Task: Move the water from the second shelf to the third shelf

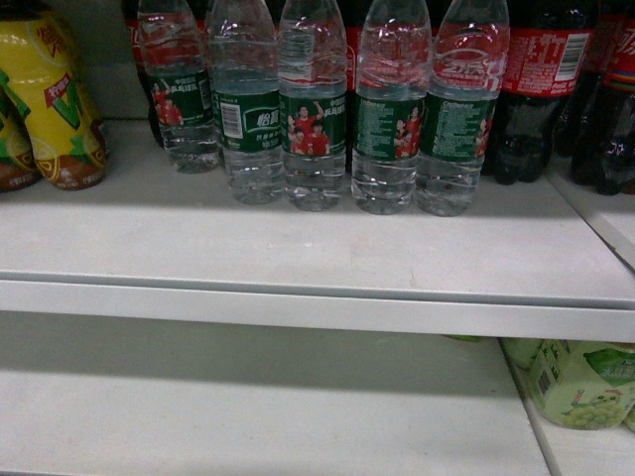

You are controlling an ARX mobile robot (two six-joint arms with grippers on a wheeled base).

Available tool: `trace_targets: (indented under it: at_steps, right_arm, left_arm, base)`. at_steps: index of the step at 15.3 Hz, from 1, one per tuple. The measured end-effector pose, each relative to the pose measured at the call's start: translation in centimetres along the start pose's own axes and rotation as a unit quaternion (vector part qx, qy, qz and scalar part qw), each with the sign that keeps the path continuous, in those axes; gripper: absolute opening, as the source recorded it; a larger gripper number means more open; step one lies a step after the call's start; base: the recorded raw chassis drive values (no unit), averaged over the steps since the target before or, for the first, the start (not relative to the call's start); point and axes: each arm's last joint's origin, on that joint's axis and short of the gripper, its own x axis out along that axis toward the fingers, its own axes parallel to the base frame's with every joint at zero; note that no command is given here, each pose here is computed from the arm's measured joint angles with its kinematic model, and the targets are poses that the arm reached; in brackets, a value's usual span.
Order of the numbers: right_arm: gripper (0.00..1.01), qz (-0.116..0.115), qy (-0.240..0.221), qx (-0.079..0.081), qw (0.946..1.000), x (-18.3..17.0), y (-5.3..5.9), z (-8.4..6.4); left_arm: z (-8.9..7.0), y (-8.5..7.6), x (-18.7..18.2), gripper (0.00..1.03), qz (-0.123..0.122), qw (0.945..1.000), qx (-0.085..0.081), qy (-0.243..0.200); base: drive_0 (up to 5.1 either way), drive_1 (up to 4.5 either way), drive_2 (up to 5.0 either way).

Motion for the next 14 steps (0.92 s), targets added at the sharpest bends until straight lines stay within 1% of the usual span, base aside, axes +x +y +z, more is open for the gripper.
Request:
trace_targets:
  at_steps: [1,2,5,8,10,14]
  right_arm:
    - [0.43,-0.007,0.000,0.004,1.0000,-0.1,-0.5,0.1]
    - [0.43,-0.007,-0.001,0.006,1.0000,-0.3,-0.7,0.2]
    - [0.43,0.004,-0.013,0.015,0.9998,-1.4,-1.1,0.7]
    - [0.43,0.013,-0.008,0.024,0.9996,-2.1,-1.2,0.8]
    - [0.43,0.010,0.003,0.027,0.9996,-2.2,-1.2,0.6]
    - [0.43,0.010,0.003,0.028,0.9996,-2.2,-1.2,0.6]
  left_arm:
    - [0.0,0.0,0.0,0.98,0.000,1.0000,0.000,0.000]
    - [0.0,0.0,0.0,0.98,0.000,1.0000,0.000,0.000]
    - [0.0,0.0,0.0,0.98,0.000,1.0000,0.000,0.000]
    - [0.0,0.0,0.0,0.98,0.000,1.0000,0.000,0.000]
    - [0.0,0.0,0.0,0.98,0.000,1.0000,0.000,0.000]
    - [0.0,0.0,0.0,0.98,0.000,1.0000,0.000,0.001]
  base:
    - [0.0,0.00,0.0]
    - [0.0,0.00,0.0]
    - [0.0,0.00,0.0]
    - [0.0,0.00,0.0]
    - [0.0,0.00,0.0]
    - [0.0,0.00,0.0]
